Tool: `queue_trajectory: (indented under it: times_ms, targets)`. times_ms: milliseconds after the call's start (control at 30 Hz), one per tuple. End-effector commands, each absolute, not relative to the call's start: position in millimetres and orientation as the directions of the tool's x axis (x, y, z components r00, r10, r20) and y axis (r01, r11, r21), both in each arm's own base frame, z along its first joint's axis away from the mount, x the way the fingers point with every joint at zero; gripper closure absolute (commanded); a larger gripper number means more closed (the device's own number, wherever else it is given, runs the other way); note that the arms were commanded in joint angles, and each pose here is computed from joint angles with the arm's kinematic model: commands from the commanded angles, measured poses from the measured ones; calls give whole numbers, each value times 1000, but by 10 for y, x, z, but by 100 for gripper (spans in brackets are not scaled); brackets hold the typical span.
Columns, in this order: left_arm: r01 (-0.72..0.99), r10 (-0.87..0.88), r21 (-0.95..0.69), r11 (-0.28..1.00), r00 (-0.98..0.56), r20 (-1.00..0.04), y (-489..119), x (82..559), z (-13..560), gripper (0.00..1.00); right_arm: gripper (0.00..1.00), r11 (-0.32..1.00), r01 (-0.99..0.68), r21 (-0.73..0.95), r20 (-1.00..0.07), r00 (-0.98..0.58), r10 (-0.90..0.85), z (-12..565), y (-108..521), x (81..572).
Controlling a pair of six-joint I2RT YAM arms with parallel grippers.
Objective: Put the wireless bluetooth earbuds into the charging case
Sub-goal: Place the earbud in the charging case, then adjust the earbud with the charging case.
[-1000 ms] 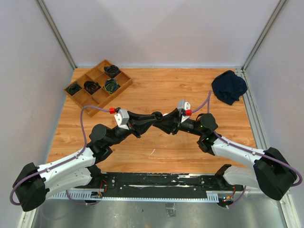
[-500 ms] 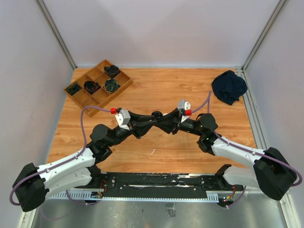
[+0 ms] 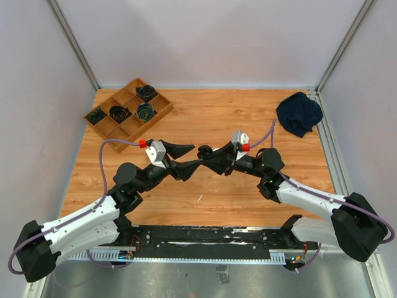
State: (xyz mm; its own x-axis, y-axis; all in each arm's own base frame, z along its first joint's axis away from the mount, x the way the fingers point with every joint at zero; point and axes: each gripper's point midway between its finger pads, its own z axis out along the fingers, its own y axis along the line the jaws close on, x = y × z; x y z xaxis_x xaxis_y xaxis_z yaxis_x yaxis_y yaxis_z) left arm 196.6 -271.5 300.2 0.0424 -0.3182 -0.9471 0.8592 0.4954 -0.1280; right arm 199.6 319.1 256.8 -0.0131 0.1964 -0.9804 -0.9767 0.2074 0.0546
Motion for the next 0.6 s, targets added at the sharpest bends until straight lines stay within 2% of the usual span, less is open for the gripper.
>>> queue_trajectory:
  times_ms: [0, 300, 567]
  targets:
    - [826, -340, -143, 546, 62, -939, -2621, 2020, 3206, 31, 86, 216, -976, -3, -971, 54, 234, 2767, 3197, 1980]
    - [807, -337, -193, 558, 7, -942, -2633, 2072, 3197, 18, 86, 231, -973, -2, -971, 58, 233, 2766, 3181, 1997]
    - [806, -325, -212, 553, -26, -945, -2722, 2131, 3155, 15, 86, 232, -973, -4, -971, 59, 230, 2757, 3180, 1997]
